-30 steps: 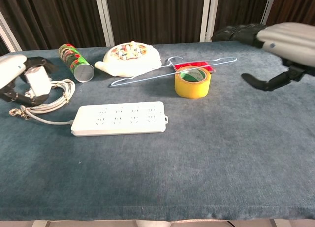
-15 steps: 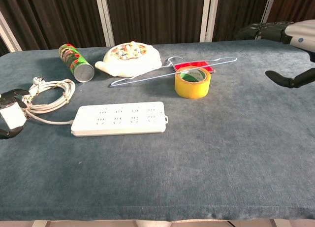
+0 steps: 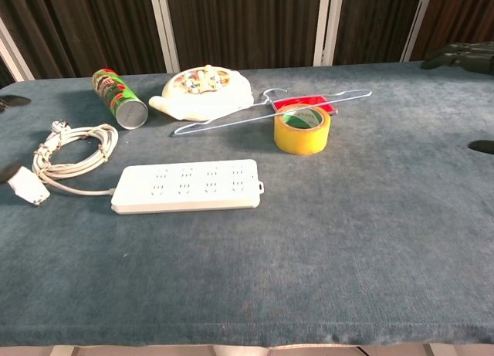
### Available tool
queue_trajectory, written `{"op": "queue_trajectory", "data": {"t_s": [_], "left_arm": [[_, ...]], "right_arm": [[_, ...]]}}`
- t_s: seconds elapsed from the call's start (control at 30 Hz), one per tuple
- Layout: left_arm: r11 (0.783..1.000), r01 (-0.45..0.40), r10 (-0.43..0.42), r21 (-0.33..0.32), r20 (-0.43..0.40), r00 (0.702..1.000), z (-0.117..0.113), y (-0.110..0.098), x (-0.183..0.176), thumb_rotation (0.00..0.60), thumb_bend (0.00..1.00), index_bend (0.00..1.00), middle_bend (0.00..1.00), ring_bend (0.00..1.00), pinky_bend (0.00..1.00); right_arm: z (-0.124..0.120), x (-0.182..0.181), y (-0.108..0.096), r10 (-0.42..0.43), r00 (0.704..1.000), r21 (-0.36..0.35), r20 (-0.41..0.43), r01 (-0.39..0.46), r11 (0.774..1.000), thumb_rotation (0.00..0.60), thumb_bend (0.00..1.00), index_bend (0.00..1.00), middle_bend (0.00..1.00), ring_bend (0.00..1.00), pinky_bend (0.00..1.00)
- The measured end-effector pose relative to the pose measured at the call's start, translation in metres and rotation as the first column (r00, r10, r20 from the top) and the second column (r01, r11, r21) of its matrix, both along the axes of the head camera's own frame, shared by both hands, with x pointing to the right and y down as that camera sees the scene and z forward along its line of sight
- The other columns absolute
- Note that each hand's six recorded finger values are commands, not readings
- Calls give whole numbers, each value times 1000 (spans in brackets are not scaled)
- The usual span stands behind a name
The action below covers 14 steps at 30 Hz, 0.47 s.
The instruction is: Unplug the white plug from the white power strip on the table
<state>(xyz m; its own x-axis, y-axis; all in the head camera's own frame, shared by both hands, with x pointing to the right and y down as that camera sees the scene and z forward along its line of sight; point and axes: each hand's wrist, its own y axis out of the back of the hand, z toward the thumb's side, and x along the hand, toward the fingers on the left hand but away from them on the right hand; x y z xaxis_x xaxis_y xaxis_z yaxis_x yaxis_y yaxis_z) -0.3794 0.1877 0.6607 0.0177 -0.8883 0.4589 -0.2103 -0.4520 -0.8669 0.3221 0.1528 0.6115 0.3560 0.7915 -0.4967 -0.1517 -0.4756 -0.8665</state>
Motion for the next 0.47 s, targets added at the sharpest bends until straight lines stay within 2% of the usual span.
{"op": "queue_trajectory", "data": {"t_s": [0.07,0.17,0.27,0.33,0.4,0.47], "left_arm": [[997,-24,22,71,26,999,-26,6,-9,600,444,0,0,5,171],[994,-29,23,108,59,998,-64,31,-32,600,457,0,0,0,171],[997,-32,23,71,119,993,-94,65,-59,600,458,0,0,0,167],[999,-30,24,39,147,989,-103,81,-70,600,458,0,0,0,164],[1000,-22,20,15,157,987,-106,87,-74,600,458,0,0,0,164],[1000,-15,16,-5,175,984,-104,86,-77,600,458,0,0,0,164]], "right_arm": [[-10,18,15,46,997,9,-65,-46,999,600,366,0,15,0,0],[-25,49,39,134,981,26,-143,-132,991,600,331,0,11,0,0],[-40,75,53,234,960,62,-157,-227,972,600,302,0,11,0,0],[-47,87,60,289,946,92,-144,-278,956,600,298,0,11,0,0],[-52,98,67,339,933,120,-123,-325,938,600,297,0,11,0,0],[-52,106,73,359,926,126,-119,-345,930,600,297,0,13,0,0]]}}
